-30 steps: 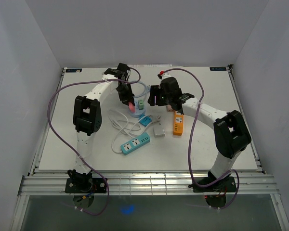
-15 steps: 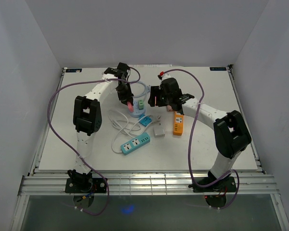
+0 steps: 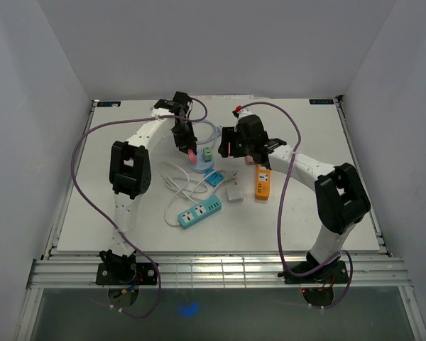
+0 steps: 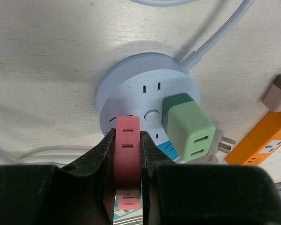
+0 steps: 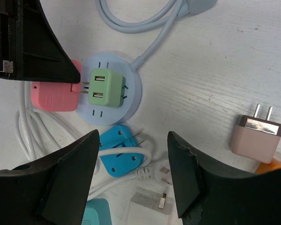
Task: Insert the plug
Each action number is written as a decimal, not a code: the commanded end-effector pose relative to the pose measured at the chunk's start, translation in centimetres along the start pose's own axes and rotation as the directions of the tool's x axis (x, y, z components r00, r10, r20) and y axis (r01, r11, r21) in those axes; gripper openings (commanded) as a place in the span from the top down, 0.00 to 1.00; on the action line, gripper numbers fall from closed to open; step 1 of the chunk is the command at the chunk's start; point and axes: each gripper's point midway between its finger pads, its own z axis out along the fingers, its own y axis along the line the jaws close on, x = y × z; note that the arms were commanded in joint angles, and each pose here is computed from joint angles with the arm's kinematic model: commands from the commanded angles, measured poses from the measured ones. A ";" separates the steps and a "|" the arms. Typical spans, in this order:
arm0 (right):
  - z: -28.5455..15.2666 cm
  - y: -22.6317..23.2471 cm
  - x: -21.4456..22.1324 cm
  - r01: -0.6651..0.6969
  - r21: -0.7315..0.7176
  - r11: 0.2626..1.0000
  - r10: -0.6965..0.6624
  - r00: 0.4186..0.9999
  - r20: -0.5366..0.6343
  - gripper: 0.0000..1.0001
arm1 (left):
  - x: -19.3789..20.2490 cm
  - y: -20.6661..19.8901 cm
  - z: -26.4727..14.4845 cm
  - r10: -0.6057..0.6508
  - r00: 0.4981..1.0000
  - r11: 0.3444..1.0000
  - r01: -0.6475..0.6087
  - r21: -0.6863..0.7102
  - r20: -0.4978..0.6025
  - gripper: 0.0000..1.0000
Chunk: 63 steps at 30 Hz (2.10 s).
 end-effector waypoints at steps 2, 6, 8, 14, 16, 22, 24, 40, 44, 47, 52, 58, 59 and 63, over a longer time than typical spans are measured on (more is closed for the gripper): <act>-0.7 0.7 -1.5 0.007 -0.029 1.000 -0.006 0.999 0.050 0.34 | -0.9 0.0 -0.5 0.020 0.999 1.000 -0.019 -0.011 0.032 1.00; -0.5 0.7 -1.4 0.006 -0.029 1.000 -0.004 0.999 0.049 0.34 | -0.2 0.2 -0.3 0.029 1.000 0.999 -0.029 -0.016 0.000 1.00; -0.5 1.1 -1.2 0.007 -0.055 0.998 -0.005 0.999 0.037 0.34 | -0.3 0.5 -0.3 0.028 1.000 0.999 -0.028 -0.034 0.005 1.00; -0.5 1.2 -1.1 0.007 -0.054 0.999 -0.005 0.999 0.034 0.34 | -0.5 1.1 -0.2 0.014 1.000 0.997 -0.014 -0.081 0.002 1.00; -0.2 0.8 -0.9 0.008 -0.039 0.999 -0.007 0.999 0.032 0.34 | -0.2 1.5 0.2 0.012 1.000 0.995 -0.013 -0.101 -0.018 1.00; 0.7 0.7 -0.1 0.005 -0.043 0.999 -0.005 1.000 0.004 0.34 | 0.0 1.4 0.4 -0.004 1.000 0.993 0.001 -0.114 -0.023 1.00; 0.8 0.4 0.2 0.001 -0.035 0.999 -0.001 1.000 -0.001 0.34 | -0.1 1.4 0.4 -0.005 1.000 0.992 0.003 -0.128 -0.018 1.00; 0.9 0.4 0.1 -0.001 -0.034 0.999 0.001 1.000 0.018 0.34 | 1.1 2.5 2.7 0.001 1.000 0.958 -0.007 -0.287 -0.022 1.00; 1.0 0.4 0.4 -0.005 -0.035 0.999 0.005 1.000 0.010 0.34 | 1.5 2.9 3.0 -0.001 1.000 0.953 -0.007 -0.304 -0.026 1.00; 1.0 0.4 0.3 -0.005 -0.033 0.999 0.005 1.000 0.013 0.34 | 1.8 3.1 3.5 0.011 1.000 0.947 -0.017 -0.319 -0.020 1.00; 1.1 0.2 0.4 -0.009 -0.032 0.999 0.009 1.000 0.012 0.34 | 2.5 3.0 3.8 0.028 1.000 0.945 -0.029 -0.325 -0.007 1.00; 1.3 0.2 0.6 -0.010 -0.030 0.999 0.011 1.000 0.009 0.34 | 1.4 1.9 2.4 0.046 0.998 0.957 -0.033 -0.288 0.038 1.00; 1.3 0.2 0.7 -0.011 -0.029 1.000 0.011 1.000 0.006 0.34 | 1.2 1.6 2.3 0.050 0.998 0.959 -0.037 -0.279 0.042 1.00; 1.2 0.2 0.6 -0.011 -0.028 1.000 0.011 1.000 0.008 0.34 | 0.9 0.6 1.9 0.064 0.997 0.971 -0.053 -0.234 0.037 0.88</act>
